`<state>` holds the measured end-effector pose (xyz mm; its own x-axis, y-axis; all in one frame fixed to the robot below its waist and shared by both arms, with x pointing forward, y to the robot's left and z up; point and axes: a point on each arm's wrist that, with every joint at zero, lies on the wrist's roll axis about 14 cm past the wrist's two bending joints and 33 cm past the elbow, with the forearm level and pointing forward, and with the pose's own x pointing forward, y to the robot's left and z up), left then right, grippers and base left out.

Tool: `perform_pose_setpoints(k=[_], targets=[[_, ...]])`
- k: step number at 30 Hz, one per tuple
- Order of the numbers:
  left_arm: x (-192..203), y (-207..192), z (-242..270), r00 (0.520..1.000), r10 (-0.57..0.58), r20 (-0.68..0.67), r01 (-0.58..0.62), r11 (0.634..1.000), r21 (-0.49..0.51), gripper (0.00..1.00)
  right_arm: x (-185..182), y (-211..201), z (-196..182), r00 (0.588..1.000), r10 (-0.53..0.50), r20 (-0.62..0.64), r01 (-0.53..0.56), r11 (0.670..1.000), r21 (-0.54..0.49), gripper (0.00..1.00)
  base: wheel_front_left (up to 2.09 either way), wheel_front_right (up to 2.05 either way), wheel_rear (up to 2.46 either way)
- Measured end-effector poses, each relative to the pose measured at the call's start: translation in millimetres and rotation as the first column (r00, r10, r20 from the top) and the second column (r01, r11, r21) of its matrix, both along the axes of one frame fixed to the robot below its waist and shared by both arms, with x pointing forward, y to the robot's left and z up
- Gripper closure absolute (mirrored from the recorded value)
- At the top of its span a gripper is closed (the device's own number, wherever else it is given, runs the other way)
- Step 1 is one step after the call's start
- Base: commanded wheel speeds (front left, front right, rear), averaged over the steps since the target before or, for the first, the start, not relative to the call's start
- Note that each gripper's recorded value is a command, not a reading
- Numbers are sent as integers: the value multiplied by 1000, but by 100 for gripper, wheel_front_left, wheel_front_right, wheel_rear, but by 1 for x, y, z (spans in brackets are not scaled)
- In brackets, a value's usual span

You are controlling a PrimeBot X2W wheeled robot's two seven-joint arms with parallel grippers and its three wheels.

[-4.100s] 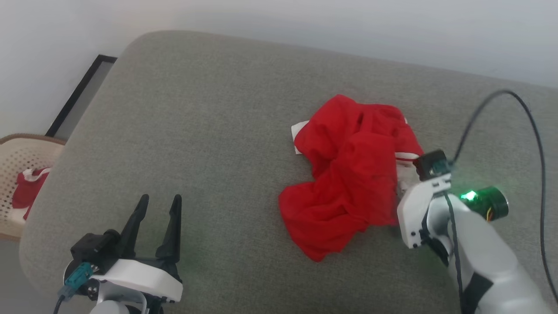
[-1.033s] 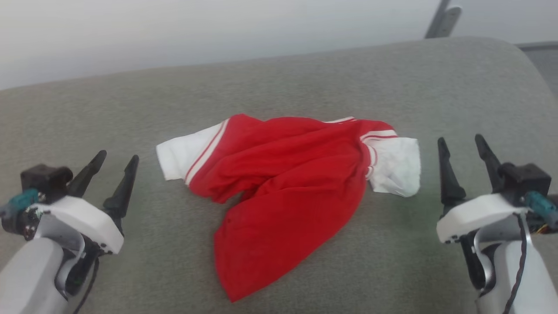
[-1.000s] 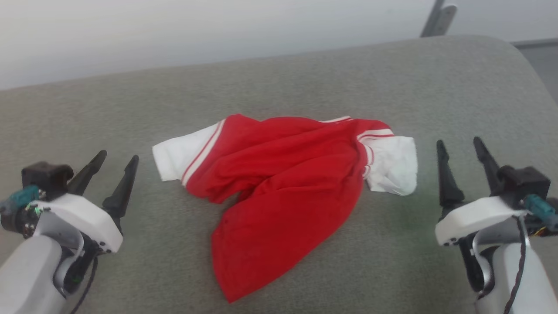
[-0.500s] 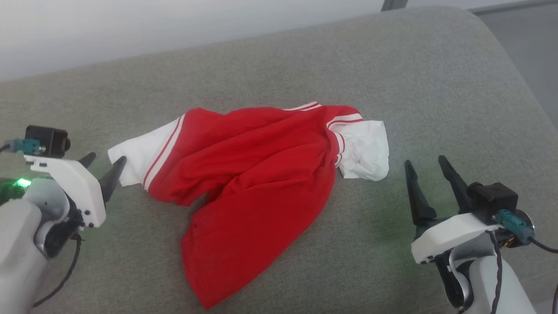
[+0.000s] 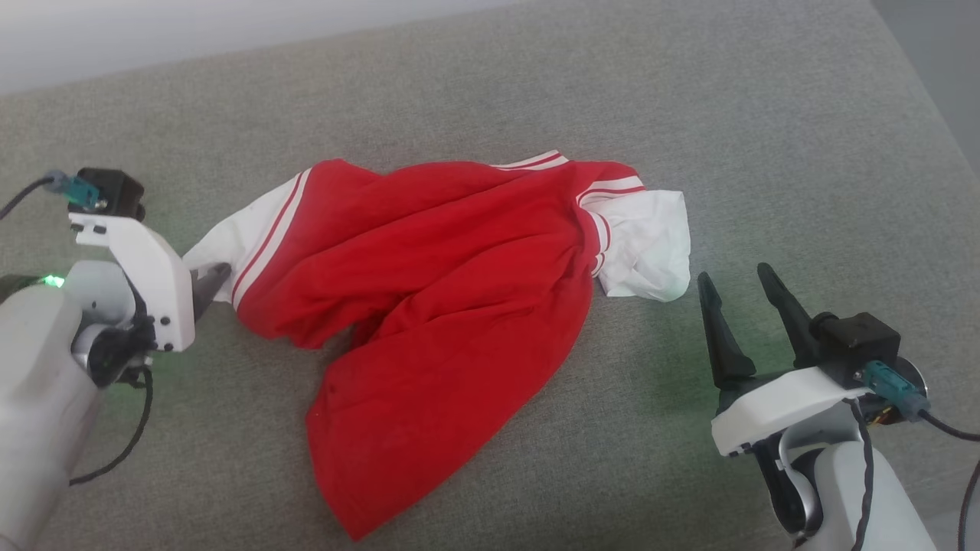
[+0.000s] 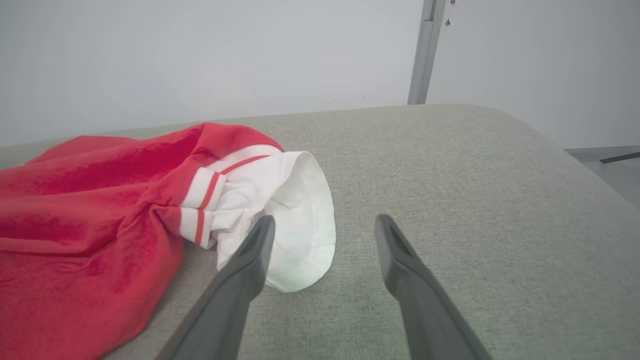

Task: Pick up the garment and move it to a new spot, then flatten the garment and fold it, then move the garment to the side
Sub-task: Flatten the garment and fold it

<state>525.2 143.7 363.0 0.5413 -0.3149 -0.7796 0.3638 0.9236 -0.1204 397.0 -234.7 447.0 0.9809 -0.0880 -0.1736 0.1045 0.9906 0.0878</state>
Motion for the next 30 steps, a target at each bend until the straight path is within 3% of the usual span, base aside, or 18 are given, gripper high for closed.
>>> perform_pose_setpoints(k=[1, 2, 9, 17, 30], targets=[[1, -1, -1, 1000, 5, -9, -5, 1000, -3, 94, 1, 1, 0, 1000, 2, 3, -2, 1000, -1, 0, 0, 0, 0], [2, -2, -1, 1000, 14, -16, -14, 1000, -14, 100, 2, 2, 1, 1000, 6, 8, -6, 1000, -1, 0, 0, 0, 0], [5, -13, 0, 999, 24, -31, -26, 997, -68, 100, 11, 2, 13, 997, 9, 76, -9, 1000, -10, 0, 0, 0, 0], [6, 0, 15, 998, 55, 12, -54, 995, -85, 100, 17, 11, 23, 991, 33, 129, -32, 999, -7, 0, 0, 0, 0], [-10, 87, 49, 970, 222, 95, -219, 975, -49, 100, 27, 35, 38, 978, 97, 183, -97, 995, -9, 0, 0, 0, 0]])
